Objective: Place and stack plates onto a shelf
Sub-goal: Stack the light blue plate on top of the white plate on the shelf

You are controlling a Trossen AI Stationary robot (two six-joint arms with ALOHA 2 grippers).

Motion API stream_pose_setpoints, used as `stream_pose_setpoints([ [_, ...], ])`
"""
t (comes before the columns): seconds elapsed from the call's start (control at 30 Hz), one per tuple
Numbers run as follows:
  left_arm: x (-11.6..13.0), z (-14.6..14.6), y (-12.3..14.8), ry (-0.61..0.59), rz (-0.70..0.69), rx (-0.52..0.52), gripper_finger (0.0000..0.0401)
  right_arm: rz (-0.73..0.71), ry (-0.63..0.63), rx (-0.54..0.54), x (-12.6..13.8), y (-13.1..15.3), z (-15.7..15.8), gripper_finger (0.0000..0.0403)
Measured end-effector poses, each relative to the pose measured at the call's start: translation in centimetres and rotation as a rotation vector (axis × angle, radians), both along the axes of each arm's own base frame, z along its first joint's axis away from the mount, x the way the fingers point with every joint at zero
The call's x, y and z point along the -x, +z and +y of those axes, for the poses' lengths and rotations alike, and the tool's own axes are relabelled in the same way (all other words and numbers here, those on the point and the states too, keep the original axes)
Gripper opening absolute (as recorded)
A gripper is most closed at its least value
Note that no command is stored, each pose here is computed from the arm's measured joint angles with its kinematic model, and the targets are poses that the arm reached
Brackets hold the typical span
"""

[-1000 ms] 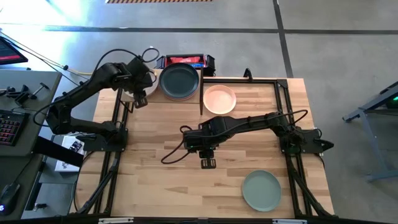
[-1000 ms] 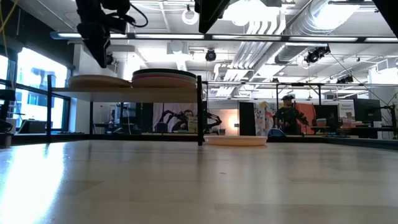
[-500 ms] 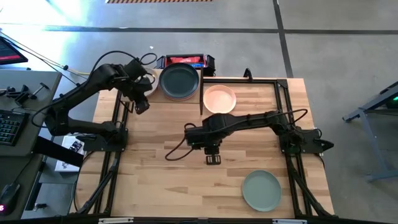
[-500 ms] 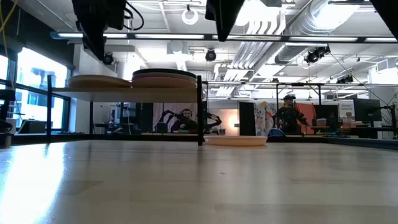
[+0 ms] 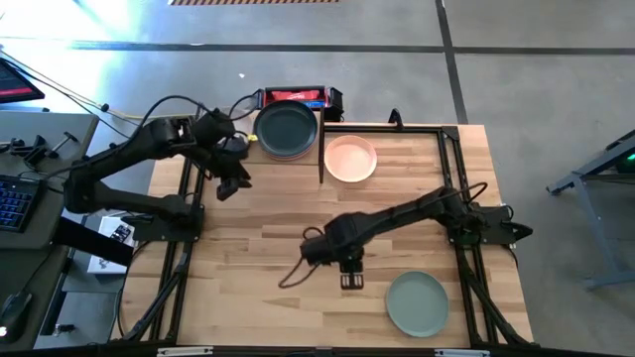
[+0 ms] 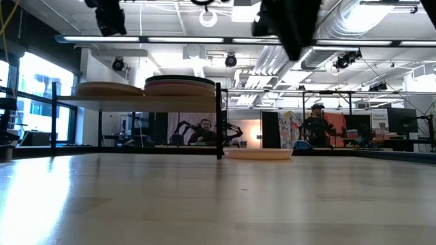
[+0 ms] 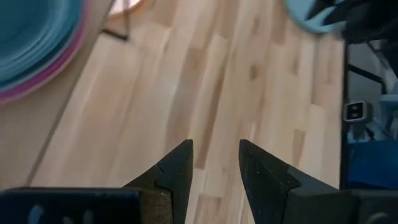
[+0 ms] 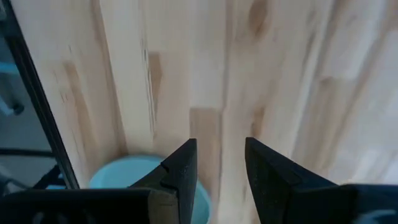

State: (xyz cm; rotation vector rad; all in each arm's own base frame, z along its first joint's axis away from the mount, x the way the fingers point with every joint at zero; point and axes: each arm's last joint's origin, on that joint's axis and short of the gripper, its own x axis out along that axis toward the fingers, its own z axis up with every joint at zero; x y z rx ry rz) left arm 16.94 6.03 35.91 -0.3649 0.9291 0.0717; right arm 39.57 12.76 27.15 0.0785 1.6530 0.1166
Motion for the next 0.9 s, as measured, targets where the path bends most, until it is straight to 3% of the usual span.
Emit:
stream_pose_setpoints([
  [0.2, -1.0, -1.2, 0.0, -0.068, -0.018, 0.003, 0.0117, 0.140, -0.023, 0.017, 1.4, -3.1, 1.5, 0.0114],
  [0.4, -1.7, -1.9, -0.4, -0.058, 0.009, 0.044, 0.0117, 0.246, 0.060, 0.059, 3.6, -5.9, 4.1, 0.0114],
  [0.9, -2.3, -2.7, -0.2, -0.096, -0.023, 0.033, 0.0117, 0.352, 0.466, 0.096, 9.1, -11.5, 8.6, 0.0114],
])
